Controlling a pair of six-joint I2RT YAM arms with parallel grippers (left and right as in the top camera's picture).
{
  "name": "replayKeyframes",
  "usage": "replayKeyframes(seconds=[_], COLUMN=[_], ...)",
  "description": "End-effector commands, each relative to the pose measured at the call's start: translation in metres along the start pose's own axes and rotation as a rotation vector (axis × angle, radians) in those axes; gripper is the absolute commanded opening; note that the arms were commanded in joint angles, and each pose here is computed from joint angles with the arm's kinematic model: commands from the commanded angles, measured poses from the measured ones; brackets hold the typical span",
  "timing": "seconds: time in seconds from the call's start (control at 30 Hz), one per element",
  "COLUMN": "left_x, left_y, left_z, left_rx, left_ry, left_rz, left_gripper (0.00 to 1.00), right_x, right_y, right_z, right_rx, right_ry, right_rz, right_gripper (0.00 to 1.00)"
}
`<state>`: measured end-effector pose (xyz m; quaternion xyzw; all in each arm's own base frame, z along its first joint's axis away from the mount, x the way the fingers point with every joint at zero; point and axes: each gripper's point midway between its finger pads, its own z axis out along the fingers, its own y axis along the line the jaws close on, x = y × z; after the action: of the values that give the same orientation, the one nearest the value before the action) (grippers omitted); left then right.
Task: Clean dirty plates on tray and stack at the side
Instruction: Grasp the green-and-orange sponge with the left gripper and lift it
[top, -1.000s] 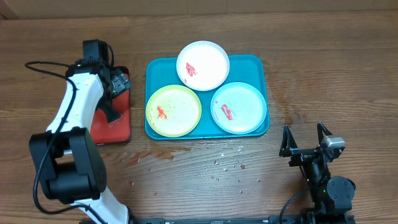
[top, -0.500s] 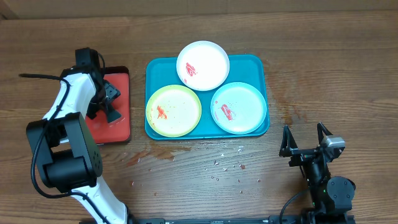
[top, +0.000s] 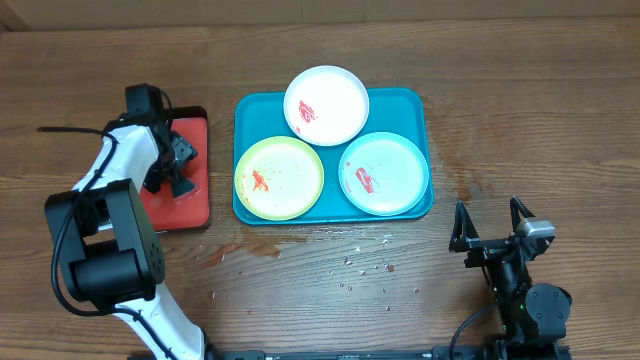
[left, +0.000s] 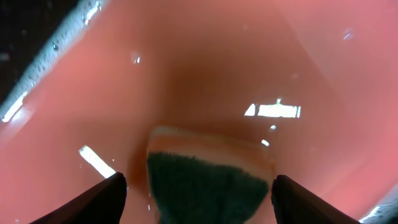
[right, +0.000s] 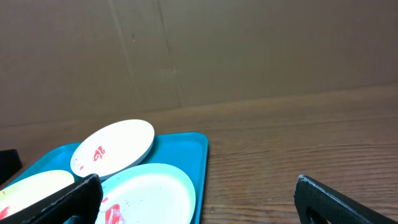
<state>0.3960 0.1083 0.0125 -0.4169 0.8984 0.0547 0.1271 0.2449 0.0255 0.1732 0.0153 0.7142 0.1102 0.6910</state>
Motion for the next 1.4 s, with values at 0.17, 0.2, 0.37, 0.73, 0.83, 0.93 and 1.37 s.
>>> replayKeyframes(seconds=[0.17,0.2,0.37,0.73,0.83,0.93,1.37], left_x=[0.008,0.008,0.016,0.06,0.058,0.055,0.019], left_y=[0.005,0.005,0.003,0.005,0.004,0.002,0.0], left_z=[0.006,0.006,0.005,-0.002,-0.002,-0.001,0.005], left_rx=[-0.018,-0.017,-0.003,0.028,0.031,0.04,0.017], left_ry=[0.022,0.02,0.06,0.27,0.261,0.246,0.076], left_rz=[0.021,0.028,0.033,0.041,0.041,0.038,0.032], left_gripper=[0.04,0.04,1.0,0.82,0.5,0.13,1.0], right_x=[0.002,0.002,0.002,0.002,0.002,0.002,0.002], right_y=[-0.001,-0.001,-0.001,-0.001,-0.001,-0.001,-0.001], right_z=[0.0,0.0,0.0,0.0,0.0,0.0,0.0], right_rx=[0.005,0.005,0.005,0.005,0.005,0.005,0.005], right_ry=[-0.001,-0.001,-0.001,-0.001,-0.001,-0.001,-0.001], right_rz=[-0.004,-0.004,-0.004,-0.004,-0.004,-0.004,-0.004], right_gripper=[1.0,1.0,1.0,1.0,1.0,1.0,1.0])
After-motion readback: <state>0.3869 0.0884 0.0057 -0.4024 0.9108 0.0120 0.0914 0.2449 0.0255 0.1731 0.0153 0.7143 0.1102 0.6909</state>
